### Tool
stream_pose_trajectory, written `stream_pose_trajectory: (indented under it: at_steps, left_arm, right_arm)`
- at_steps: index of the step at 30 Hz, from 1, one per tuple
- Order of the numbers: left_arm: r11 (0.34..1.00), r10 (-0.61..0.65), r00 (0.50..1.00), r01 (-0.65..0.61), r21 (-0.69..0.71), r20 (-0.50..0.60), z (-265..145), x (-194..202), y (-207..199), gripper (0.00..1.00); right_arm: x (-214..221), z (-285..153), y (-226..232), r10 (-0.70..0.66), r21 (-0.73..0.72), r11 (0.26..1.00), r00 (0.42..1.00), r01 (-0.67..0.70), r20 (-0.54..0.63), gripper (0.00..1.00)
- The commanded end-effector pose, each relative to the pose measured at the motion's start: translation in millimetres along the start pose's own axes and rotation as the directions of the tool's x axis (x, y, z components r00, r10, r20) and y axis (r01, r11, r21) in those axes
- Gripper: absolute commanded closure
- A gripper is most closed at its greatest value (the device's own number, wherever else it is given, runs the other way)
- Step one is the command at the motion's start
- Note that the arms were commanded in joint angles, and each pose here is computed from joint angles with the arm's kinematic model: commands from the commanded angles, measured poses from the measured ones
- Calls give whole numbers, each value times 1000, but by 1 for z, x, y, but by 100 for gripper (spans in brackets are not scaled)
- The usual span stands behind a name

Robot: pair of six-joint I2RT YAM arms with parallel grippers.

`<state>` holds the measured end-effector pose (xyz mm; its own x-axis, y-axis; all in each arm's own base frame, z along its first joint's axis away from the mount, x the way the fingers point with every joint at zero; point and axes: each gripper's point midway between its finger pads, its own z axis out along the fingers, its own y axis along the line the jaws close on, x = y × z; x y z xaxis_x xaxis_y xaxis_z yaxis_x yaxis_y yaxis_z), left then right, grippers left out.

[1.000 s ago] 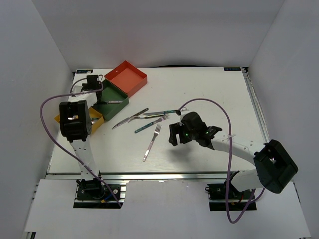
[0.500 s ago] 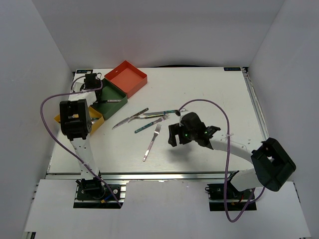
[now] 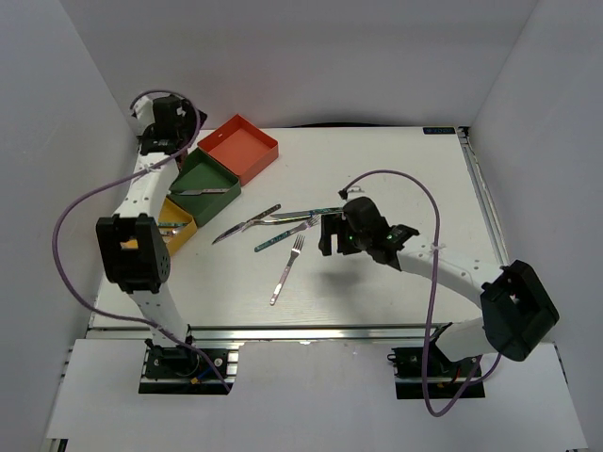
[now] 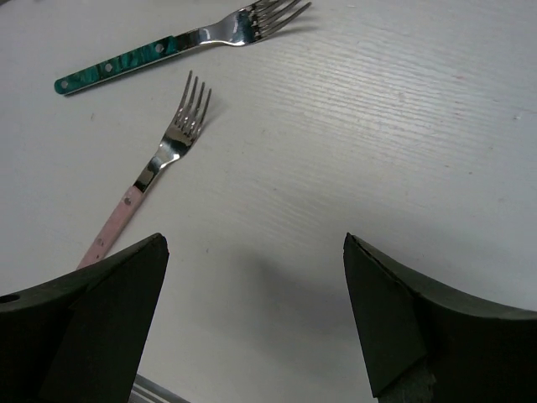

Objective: Sort the eating utensils into containers

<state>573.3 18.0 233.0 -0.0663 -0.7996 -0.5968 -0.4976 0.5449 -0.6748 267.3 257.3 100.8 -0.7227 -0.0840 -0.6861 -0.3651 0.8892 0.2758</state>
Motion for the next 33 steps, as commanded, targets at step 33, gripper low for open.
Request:
stream_pose_trajectory:
  at_steps: [33]
  left_arm:
    - [703, 711, 696, -699, 128, -105, -255, 86, 143, 2]
  right_arm:
    - [-90, 88, -14, -448, -174, 888, 886, 425, -120, 23]
